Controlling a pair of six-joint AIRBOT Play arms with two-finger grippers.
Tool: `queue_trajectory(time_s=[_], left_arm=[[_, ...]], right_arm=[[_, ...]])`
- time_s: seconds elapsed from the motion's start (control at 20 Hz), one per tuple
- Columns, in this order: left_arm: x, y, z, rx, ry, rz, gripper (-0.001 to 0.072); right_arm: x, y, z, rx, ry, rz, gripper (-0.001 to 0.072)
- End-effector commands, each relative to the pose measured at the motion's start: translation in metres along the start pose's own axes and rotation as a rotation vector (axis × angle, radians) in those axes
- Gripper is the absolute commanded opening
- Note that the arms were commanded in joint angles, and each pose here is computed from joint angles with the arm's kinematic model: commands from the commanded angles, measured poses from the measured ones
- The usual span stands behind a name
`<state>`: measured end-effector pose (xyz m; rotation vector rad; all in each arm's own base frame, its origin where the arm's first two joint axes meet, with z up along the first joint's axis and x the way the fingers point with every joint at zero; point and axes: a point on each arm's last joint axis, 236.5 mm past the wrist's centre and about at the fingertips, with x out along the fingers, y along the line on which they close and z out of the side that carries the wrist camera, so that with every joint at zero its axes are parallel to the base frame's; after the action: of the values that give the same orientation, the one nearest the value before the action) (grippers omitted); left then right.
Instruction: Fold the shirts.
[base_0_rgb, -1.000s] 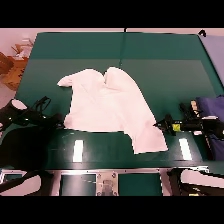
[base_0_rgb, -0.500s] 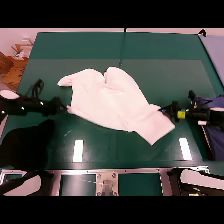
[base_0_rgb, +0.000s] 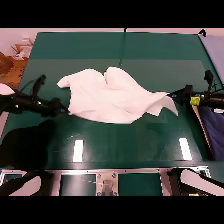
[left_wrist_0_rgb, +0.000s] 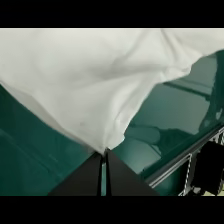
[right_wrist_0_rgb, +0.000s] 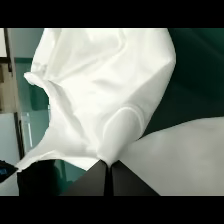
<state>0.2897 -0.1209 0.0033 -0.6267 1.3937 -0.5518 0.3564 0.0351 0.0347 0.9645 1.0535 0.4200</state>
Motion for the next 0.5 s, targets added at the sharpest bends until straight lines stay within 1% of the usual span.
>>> queue_trajectory(time_s=[0.0, 0.15, 0.2, 0.25, 0.3, 0.4, 0.45], left_arm=[[0.032, 0.034, -0.063, -0.124, 0.162, 0.040, 0.0021], [0.048, 0.050, -0.090, -0.192, 0.200, 0.048, 0.0024], [0.047, 0.050, -0.093, -0.194, 0.212, 0.045, 0.0200], [0.045, 0.047, -0.092, -0.203, 0.218, 0.042, 0.0526], [0.042, 0.044, -0.087, -0.204, 0.212, 0.043, 0.0579], [0.033, 0.053, -0.078, -0.158, 0.201, 0.105, 0.0578], [0.030, 0.068, -0.075, -0.168, 0.190, 0.175, 0.0578]], right_arm=[[0.010, -0.027, -0.018, 0.057, 0.014, -0.045, 0.0016], [0.015, -0.037, -0.027, 0.065, 0.023, -0.054, 0.0016], [0.015, -0.037, -0.027, 0.062, 0.021, -0.055, 0.0016], [0.015, -0.037, -0.026, 0.062, 0.018, -0.056, 0.0016], [0.015, -0.038, -0.026, 0.061, 0.017, -0.057, 0.0016], [0.015, -0.037, -0.026, 0.055, 0.018, -0.057, 0.0017], [0.015, -0.038, -0.026, 0.052, 0.018, -0.057, 0.0016]])
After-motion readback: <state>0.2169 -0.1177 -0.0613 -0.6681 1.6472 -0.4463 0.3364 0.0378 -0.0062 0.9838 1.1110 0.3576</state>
